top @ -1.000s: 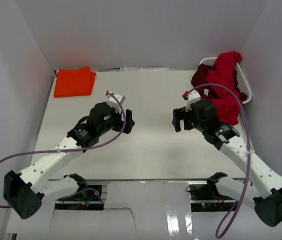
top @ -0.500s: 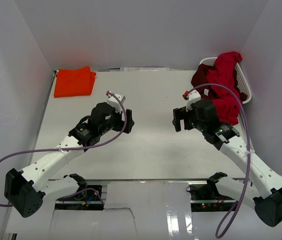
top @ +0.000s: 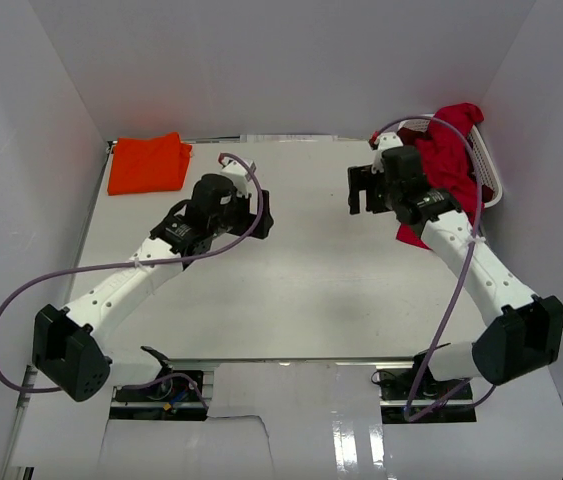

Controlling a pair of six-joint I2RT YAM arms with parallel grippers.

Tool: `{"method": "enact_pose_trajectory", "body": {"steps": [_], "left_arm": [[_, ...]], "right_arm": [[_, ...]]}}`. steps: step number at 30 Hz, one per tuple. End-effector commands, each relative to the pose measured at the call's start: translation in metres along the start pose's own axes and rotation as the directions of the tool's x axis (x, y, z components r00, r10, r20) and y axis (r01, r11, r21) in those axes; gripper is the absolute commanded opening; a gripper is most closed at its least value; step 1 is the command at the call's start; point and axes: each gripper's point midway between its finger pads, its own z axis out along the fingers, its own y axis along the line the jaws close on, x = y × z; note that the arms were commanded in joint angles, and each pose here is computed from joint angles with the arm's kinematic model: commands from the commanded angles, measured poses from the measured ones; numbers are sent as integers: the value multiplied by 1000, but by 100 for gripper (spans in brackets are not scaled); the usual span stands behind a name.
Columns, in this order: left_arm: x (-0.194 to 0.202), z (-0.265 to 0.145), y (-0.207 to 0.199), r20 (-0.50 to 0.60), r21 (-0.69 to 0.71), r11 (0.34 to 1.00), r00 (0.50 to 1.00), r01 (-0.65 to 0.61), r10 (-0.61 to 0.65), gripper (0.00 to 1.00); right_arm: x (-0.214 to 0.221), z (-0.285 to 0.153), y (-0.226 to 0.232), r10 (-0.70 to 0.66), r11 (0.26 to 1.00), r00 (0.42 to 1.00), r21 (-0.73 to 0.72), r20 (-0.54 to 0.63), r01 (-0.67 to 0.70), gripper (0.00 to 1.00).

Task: Fold and stack the t-shirts
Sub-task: Grab crumpled tshirt from bin with the right arm

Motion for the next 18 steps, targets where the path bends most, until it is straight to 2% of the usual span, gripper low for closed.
{"method": "enact_pose_trajectory", "body": {"steps": [1, 4, 5, 6, 10, 12, 14, 18], "left_arm": [[-36, -2, 4, 49, 70, 997, 998, 45, -49, 98], [-50, 10, 29, 42, 39, 995, 995, 88, -90, 98], [-54, 12, 39, 42, 25, 994, 994, 105, -105, 98], [-63, 13, 45, 55, 21, 993, 992, 113, -114, 98], [-70, 37, 66, 30, 4, 983, 983, 183, -184, 98], [-73, 46, 73, 19, 12, 978, 978, 209, -209, 98], [-72, 63, 79, -2, 5, 977, 977, 212, -212, 98], [-72, 80, 97, -2, -44, 975, 976, 218, -218, 98]], "right_arm": [[-37, 0, -42, 99, 993, 994, 67, 50, -102, 90], [-55, 8, -79, 158, 976, 986, 147, 46, -163, 90], [-49, 17, -93, 171, 965, 985, 198, 12, -170, 90], [-65, 15, -101, 175, 958, 984, 223, 42, -180, 90], [-75, 28, -146, 239, 911, 970, 337, 39, -238, 90], [-69, 43, -162, 281, 893, 960, 364, 10, -266, 90], [-75, 46, -184, 318, 867, 947, 392, 35, -306, 90], [-52, 74, -226, 385, 822, 923, 454, 0, -343, 90]]}}
